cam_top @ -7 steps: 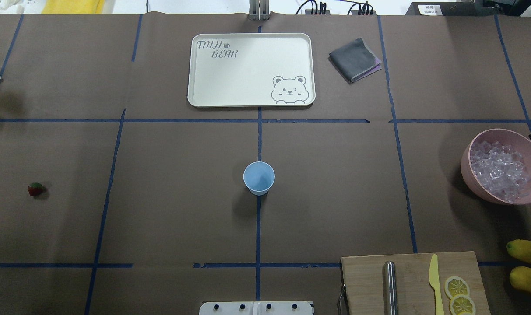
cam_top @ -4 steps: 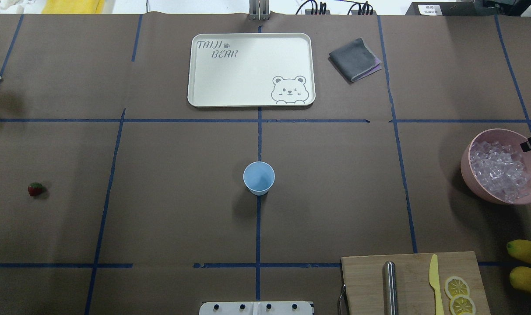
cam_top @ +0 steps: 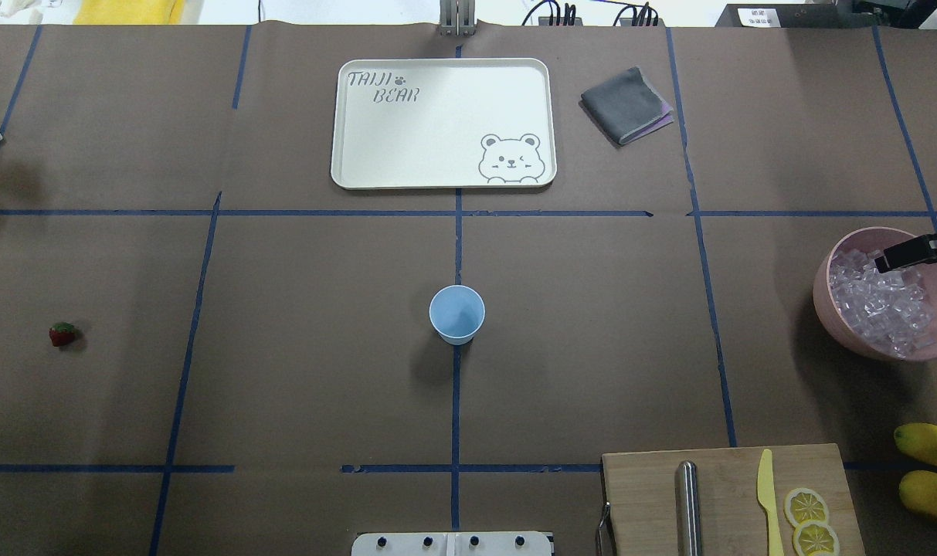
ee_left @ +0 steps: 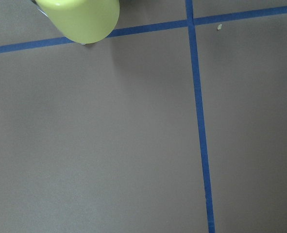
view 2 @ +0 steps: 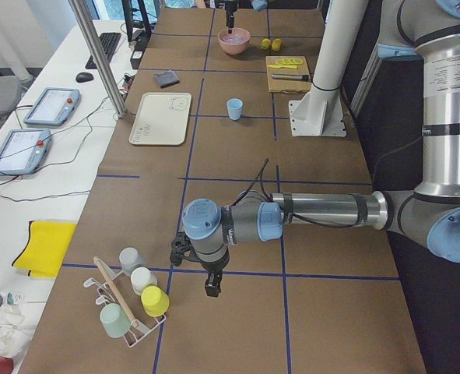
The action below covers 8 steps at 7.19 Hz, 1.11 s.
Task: Put ice and strawberries in cup
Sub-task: 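Lower the right gripper into the bowl and grasp an ice cube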
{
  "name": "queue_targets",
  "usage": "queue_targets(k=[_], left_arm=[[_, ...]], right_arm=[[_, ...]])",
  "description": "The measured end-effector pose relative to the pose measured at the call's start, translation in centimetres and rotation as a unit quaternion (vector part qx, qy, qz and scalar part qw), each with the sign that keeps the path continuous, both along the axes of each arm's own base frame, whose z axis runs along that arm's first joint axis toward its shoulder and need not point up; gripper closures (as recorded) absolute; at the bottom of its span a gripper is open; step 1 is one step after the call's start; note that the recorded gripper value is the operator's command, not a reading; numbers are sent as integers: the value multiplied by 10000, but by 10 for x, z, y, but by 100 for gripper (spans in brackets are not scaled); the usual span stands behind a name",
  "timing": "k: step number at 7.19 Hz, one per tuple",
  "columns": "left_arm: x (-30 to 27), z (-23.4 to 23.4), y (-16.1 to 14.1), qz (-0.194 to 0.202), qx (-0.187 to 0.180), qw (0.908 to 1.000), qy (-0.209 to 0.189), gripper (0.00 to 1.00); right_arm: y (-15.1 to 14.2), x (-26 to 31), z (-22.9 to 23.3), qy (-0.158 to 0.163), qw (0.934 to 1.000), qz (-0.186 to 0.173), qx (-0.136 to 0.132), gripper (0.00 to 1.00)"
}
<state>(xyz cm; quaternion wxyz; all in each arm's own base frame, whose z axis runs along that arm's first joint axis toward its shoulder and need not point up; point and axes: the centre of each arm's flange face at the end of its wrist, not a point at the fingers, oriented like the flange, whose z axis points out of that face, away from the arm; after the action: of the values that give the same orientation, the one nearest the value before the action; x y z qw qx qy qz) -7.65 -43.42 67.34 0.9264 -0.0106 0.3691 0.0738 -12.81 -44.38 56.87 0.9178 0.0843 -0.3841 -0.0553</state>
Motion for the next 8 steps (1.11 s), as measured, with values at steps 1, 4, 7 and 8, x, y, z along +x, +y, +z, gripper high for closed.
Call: queue_targets(k=[1,4,7,8], left_arm=[[0,0,0,3,-1,10000,0,0],[1,0,0,7,-1,10000,0,0],[1,0,0,14,0,10000,0,0],[1,0,0,15,2,10000,0,0]], right_arm=[[-2,-3,9,10,10000,-18,-5,8],[-5,-18,21,57,9999,-114,-23,12],[-6,-21,19,48,9999,-136,-8,64],[-6,-21,19,42,9999,-142,-13,80]])
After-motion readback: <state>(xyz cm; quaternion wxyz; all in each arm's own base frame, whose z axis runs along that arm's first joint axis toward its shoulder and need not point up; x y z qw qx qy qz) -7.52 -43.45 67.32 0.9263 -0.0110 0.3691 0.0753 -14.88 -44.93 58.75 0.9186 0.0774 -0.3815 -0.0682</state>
